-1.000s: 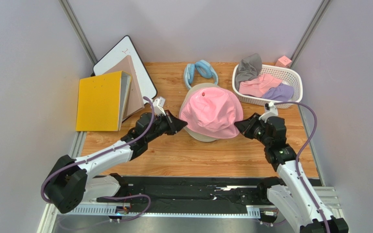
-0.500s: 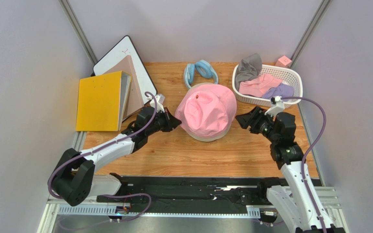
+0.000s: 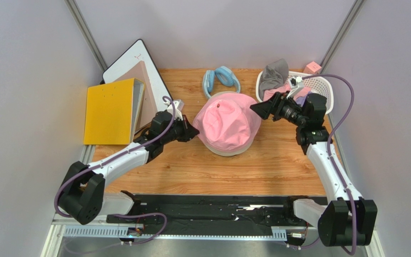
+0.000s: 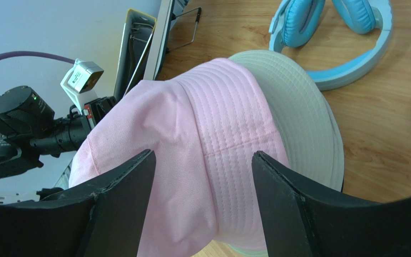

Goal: Stack the hats
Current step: Stack the hat on the hat.

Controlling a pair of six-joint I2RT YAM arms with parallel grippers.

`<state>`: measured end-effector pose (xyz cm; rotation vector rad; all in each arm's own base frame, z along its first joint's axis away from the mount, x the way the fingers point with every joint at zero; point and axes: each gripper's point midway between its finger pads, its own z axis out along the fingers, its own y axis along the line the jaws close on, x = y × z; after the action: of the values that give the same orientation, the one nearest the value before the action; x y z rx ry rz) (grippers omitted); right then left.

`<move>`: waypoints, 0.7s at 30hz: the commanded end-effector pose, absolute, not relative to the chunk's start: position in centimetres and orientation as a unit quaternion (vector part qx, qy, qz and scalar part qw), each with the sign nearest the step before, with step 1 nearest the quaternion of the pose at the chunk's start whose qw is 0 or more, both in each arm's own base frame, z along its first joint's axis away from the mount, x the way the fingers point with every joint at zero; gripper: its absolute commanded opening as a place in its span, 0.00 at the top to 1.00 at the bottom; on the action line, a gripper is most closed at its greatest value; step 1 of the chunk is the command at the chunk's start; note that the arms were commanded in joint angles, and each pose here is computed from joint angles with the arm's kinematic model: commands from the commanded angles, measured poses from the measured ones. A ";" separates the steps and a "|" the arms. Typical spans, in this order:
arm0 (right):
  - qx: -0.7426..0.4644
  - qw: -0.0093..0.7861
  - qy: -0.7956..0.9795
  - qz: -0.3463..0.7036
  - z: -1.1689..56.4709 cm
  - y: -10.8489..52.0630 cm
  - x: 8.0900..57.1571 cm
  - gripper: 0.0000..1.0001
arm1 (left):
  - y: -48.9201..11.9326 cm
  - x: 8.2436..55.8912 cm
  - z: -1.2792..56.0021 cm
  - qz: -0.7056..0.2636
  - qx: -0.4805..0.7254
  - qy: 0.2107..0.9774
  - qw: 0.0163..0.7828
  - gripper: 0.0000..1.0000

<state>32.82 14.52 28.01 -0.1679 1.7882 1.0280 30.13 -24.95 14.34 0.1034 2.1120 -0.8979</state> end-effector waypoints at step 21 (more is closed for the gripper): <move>-0.144 0.502 0.708 0.475 27.0 14.3 35.6 0.30 | -24.0 31.1 16.5 -0.320 0.084 0.835 0.440 1.00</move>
<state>35.65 13.55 26.91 -0.2842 1.7415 1.0698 30.28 -24.52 14.77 0.1941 2.1190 -0.8326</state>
